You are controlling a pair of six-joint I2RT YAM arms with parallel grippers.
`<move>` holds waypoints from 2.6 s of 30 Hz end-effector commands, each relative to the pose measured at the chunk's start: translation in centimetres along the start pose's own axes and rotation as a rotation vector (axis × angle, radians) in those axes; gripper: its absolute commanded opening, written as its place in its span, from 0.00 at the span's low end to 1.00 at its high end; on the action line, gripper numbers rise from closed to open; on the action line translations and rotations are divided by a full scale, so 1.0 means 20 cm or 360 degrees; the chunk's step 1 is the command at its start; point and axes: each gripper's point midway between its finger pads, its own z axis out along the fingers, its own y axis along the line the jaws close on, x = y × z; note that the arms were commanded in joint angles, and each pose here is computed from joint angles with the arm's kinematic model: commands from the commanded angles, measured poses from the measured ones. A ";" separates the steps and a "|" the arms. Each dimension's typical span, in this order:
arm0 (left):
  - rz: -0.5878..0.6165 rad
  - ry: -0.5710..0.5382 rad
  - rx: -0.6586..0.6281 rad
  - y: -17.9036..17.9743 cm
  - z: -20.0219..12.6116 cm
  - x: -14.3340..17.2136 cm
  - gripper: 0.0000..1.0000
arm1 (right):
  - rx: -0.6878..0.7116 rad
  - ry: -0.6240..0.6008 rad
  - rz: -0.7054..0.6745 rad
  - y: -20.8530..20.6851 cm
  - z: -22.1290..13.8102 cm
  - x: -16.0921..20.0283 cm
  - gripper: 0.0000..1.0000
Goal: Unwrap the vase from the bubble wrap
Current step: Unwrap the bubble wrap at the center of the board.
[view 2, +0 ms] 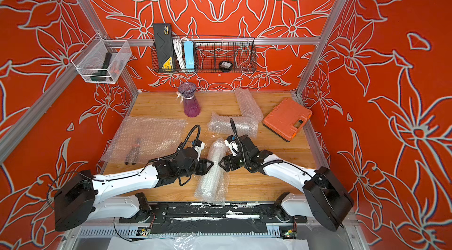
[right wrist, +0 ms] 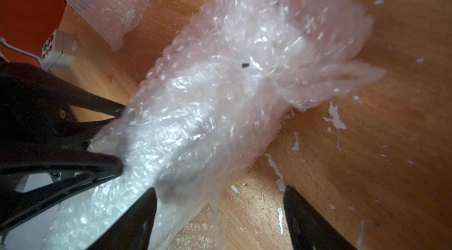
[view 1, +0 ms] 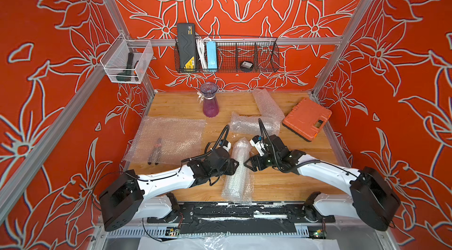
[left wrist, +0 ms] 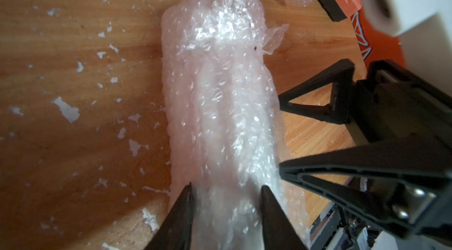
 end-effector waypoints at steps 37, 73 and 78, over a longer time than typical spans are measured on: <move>0.0020 0.0193 -0.0132 0.15 0.05 0.19 0.00 | 0.0032 -0.0014 -0.0013 -0.05 -0.02 0.09 0.43; 0.0054 0.0213 -0.0218 0.23 0.03 0.25 0.00 | 0.0319 -0.0006 0.0093 -0.21 0.01 0.06 0.00; 0.0061 0.0216 -0.0266 0.28 0.02 0.27 0.00 | 0.0407 -0.0038 0.0167 -0.29 -0.04 0.11 0.00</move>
